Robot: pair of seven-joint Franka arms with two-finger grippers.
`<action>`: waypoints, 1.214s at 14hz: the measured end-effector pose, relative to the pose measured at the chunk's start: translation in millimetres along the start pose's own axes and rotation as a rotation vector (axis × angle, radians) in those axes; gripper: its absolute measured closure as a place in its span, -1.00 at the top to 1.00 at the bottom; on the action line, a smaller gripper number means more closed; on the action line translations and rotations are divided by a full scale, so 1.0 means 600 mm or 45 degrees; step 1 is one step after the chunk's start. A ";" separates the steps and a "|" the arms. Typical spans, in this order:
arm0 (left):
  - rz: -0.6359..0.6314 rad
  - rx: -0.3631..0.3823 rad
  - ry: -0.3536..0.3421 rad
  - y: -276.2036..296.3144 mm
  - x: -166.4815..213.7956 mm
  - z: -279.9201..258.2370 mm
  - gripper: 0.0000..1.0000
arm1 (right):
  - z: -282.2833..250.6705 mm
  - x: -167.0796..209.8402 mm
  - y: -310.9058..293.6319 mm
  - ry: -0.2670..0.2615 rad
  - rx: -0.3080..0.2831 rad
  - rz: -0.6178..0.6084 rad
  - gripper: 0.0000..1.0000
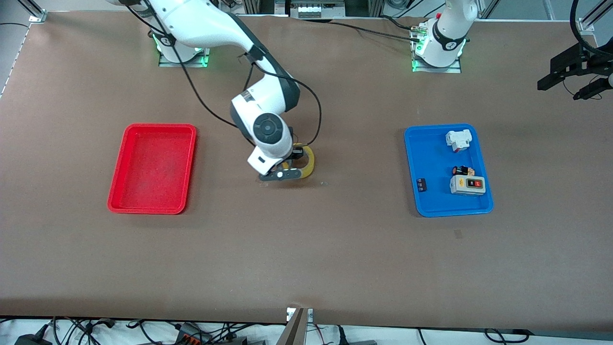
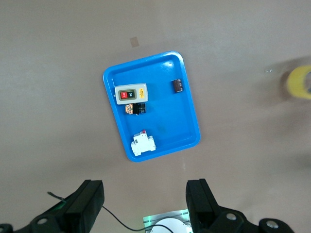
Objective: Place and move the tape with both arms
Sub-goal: 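Carry the tape with the right gripper into the red tray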
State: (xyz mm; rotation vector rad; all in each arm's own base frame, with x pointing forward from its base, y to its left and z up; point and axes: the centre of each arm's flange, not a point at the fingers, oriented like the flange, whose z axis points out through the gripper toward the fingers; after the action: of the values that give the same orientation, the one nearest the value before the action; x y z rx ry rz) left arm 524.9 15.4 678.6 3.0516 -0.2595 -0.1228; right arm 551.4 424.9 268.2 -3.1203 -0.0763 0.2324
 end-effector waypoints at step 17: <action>0.056 0.110 -0.060 0.015 0.067 0.069 1.00 | 0.058 -0.003 0.758 -0.152 -0.024 0.083 -0.58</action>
State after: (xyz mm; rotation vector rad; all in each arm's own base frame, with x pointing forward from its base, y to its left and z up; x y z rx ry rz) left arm 559.3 -3.3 635.1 3.1293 -0.3439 -0.1861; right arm 566.2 -29.1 227.1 -3.1278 0.0226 0.4220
